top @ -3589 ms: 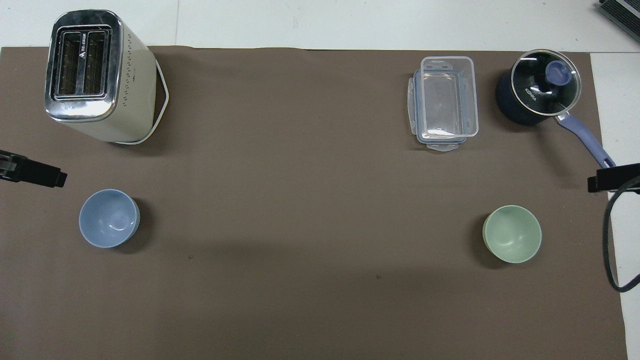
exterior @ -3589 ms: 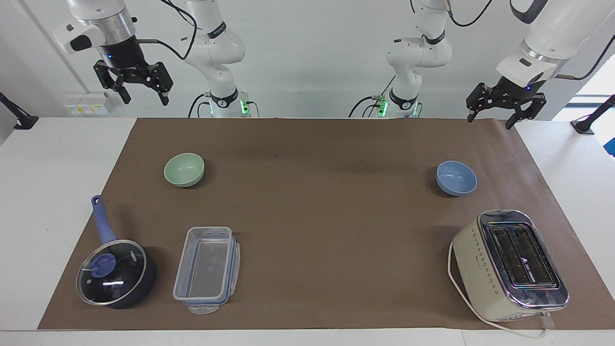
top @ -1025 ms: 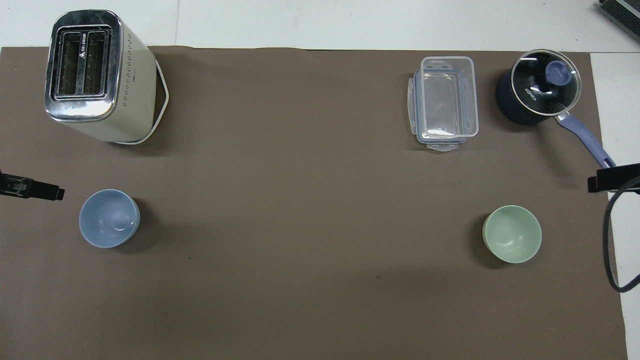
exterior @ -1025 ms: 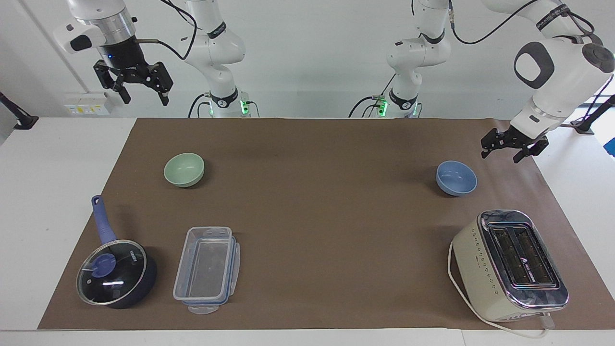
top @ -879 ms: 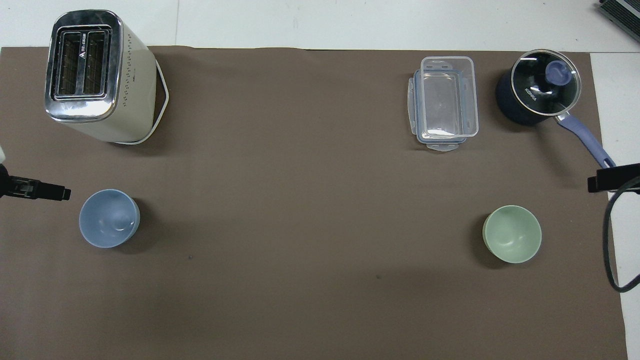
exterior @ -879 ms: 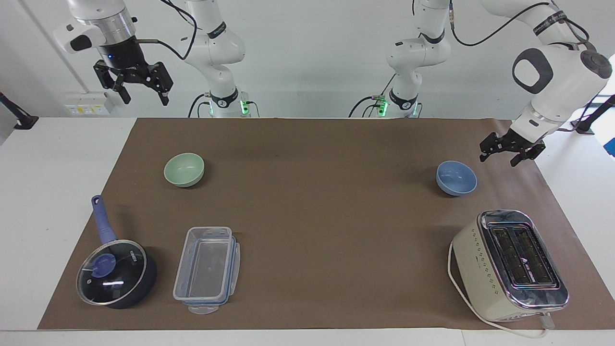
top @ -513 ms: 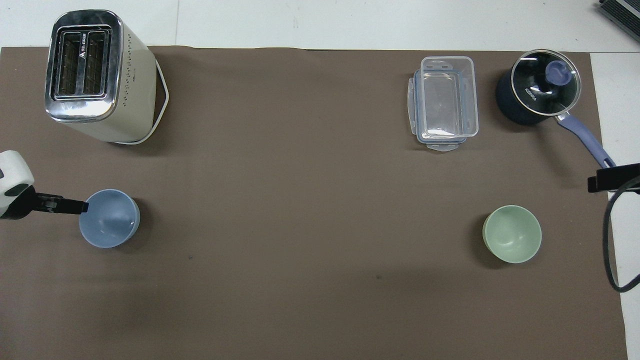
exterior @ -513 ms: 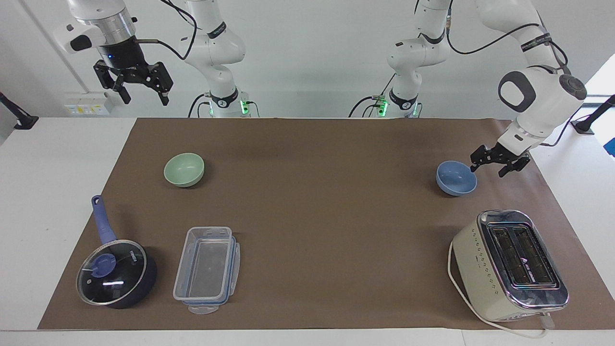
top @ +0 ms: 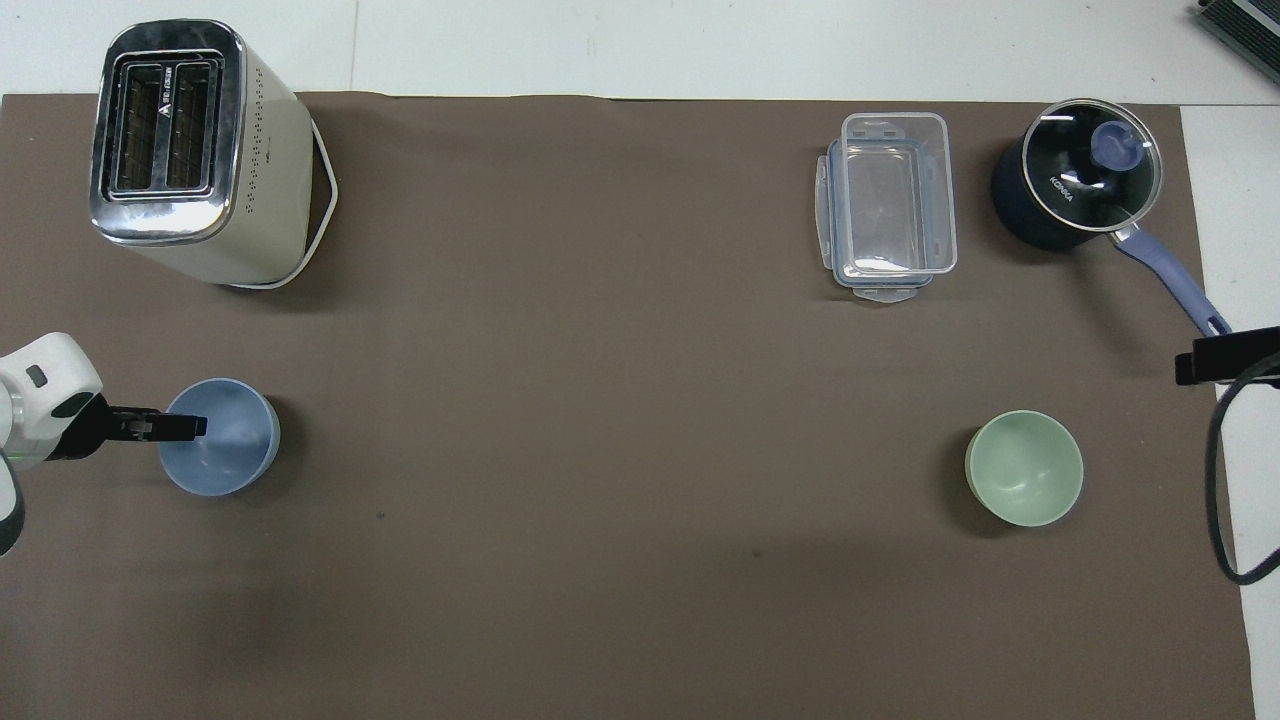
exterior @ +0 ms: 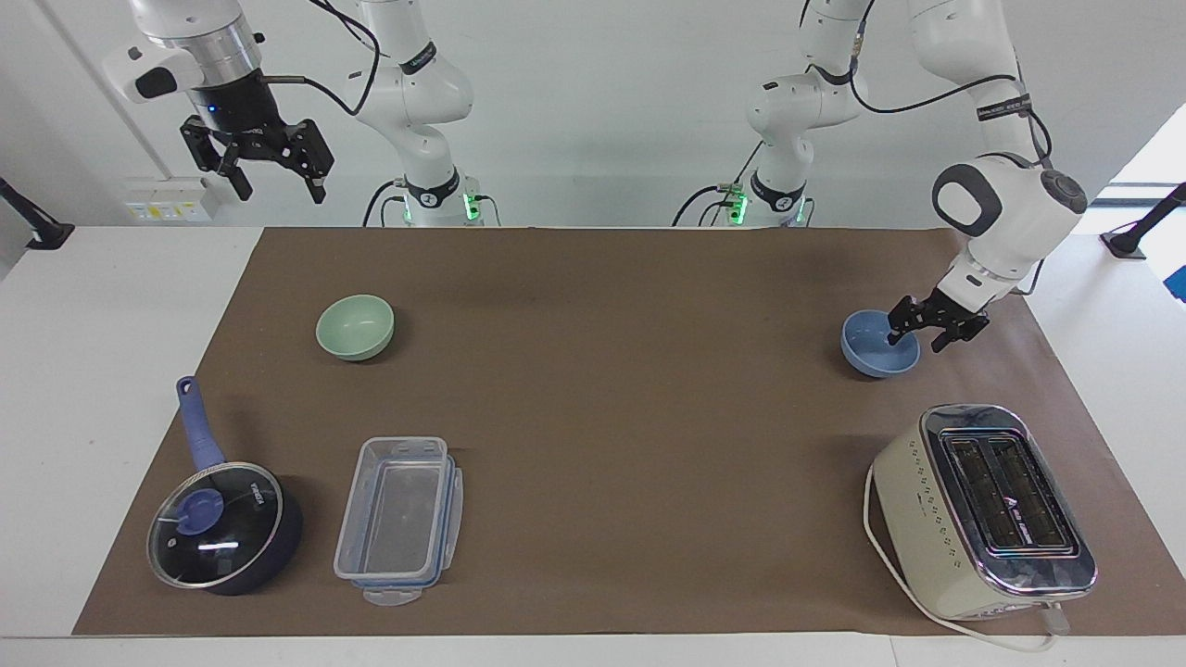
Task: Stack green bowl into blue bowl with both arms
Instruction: 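Reach the left gripper to the blue bowl rim and grasp it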
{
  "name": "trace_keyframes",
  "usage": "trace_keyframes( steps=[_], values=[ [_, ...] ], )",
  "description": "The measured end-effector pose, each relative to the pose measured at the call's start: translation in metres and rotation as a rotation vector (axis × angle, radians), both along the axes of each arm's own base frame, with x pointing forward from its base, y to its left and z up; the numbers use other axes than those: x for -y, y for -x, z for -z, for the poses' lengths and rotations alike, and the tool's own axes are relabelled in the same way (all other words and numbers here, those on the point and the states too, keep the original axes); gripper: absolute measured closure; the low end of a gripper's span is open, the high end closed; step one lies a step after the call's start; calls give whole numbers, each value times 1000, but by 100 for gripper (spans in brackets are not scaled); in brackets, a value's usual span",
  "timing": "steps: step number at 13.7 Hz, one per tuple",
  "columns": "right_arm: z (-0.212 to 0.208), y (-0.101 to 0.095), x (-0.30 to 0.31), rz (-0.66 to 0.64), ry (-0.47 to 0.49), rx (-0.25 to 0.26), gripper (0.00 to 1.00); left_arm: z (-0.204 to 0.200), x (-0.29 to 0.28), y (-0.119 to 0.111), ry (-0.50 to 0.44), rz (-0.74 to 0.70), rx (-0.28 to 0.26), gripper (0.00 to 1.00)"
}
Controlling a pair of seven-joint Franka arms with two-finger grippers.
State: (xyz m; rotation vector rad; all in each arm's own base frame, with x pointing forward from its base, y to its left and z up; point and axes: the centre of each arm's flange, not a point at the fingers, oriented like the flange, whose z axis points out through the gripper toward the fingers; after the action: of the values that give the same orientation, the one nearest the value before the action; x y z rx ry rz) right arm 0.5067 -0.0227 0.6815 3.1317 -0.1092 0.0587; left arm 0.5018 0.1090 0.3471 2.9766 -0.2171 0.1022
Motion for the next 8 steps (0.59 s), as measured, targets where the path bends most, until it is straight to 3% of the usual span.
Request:
trace_keyframes(
  steps=[1, 3, 5, 6, 7, 8],
  values=[
    [0, 0, 0, 0, 0, 0, 0, 3, 0, 1, 11, -10, -3, 20],
    [0, 0, 0, 0, 0, 0, 0, 13, 0, 2, 20, -23, -9, 25],
    [0, 0, 0, 0, 0, 0, 0, 17, 0, 2, 21, -25, -13, 48],
    [0, 0, 0, 0, 0, 0, 0, 18, 0, 2, 21, -26, -13, 49],
    [0, 0, 0, 0, 0, 0, 0, 18, 0, 1, 20, -24, -11, 56],
    [0, 0, 0, 0, 0, 0, 0, 17, 0, 1, 19, -14, -8, 71]
  ],
)
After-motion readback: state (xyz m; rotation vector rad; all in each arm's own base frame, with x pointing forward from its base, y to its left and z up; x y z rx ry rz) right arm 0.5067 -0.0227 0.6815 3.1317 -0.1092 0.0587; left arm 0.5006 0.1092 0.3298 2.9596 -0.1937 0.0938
